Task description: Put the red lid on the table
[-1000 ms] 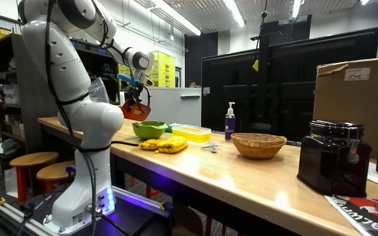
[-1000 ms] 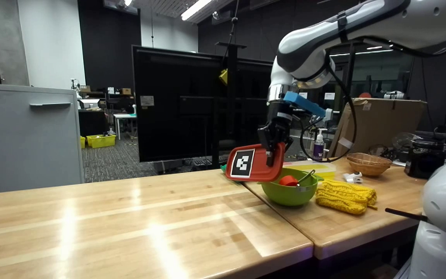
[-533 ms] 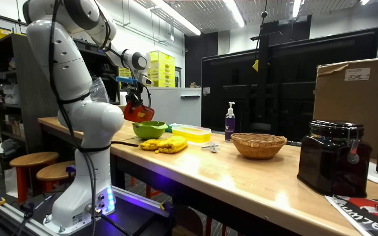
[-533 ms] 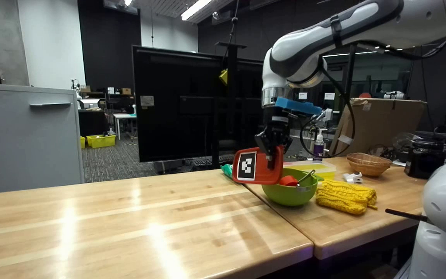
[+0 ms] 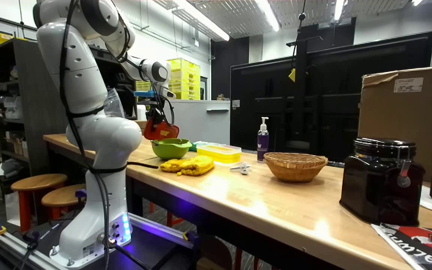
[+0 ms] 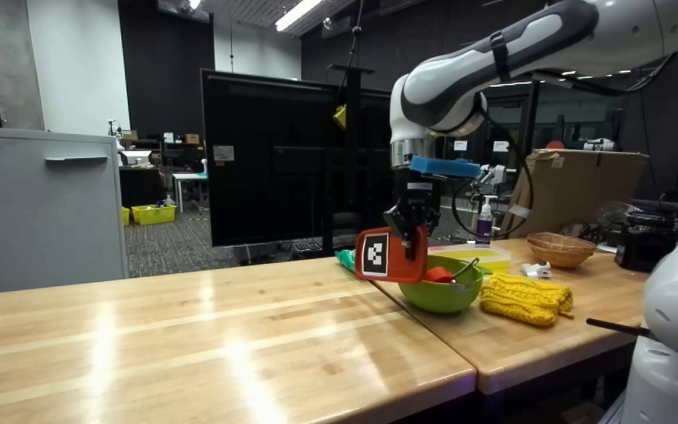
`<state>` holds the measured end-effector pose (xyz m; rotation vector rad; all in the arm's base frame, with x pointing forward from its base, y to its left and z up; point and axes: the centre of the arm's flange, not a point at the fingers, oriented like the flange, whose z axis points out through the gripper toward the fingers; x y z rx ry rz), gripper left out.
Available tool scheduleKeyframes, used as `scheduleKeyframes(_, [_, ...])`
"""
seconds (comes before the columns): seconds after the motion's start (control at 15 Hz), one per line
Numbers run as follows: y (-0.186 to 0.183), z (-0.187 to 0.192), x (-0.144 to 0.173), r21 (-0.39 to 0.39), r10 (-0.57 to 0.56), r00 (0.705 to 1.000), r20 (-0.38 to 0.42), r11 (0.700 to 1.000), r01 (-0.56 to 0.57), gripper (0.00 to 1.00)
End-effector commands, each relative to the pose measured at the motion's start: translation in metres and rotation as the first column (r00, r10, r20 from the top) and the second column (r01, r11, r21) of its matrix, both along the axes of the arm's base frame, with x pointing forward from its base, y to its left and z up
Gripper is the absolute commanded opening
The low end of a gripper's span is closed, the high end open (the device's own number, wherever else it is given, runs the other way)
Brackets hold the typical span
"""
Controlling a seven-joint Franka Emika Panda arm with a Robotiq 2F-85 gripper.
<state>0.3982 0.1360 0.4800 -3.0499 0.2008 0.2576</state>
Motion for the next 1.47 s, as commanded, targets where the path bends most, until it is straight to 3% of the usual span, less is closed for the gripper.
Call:
scheduleKeyframes(0.0, [0.012, 0.008, 0.007, -0.047, -0.001, 1.0, 0.0, 0.999, 0.001, 0.02])
scheduleKeyframes(0.93, [0.048, -0.001, 0.018, -0.072, 0.169, 0.966, -0.195, 0.98, -0.186, 0.02])
scheduleKeyframes(1.0, [0.048, -0.001, 0.019, -0.068, 0.174, 0.964, -0.2, 0.979, -0.19, 0.35])
scheduleKeyframes(1.13, [0.047, 0.0, 0.02, -0.055, 0.18, 0.962, -0.206, 0.979, -0.196, 0.4])
scheduleKeyframes(1.4, [0.042, 0.002, 0.02, -0.04, 0.183, 0.962, -0.203, 0.98, -0.195, 0.66])
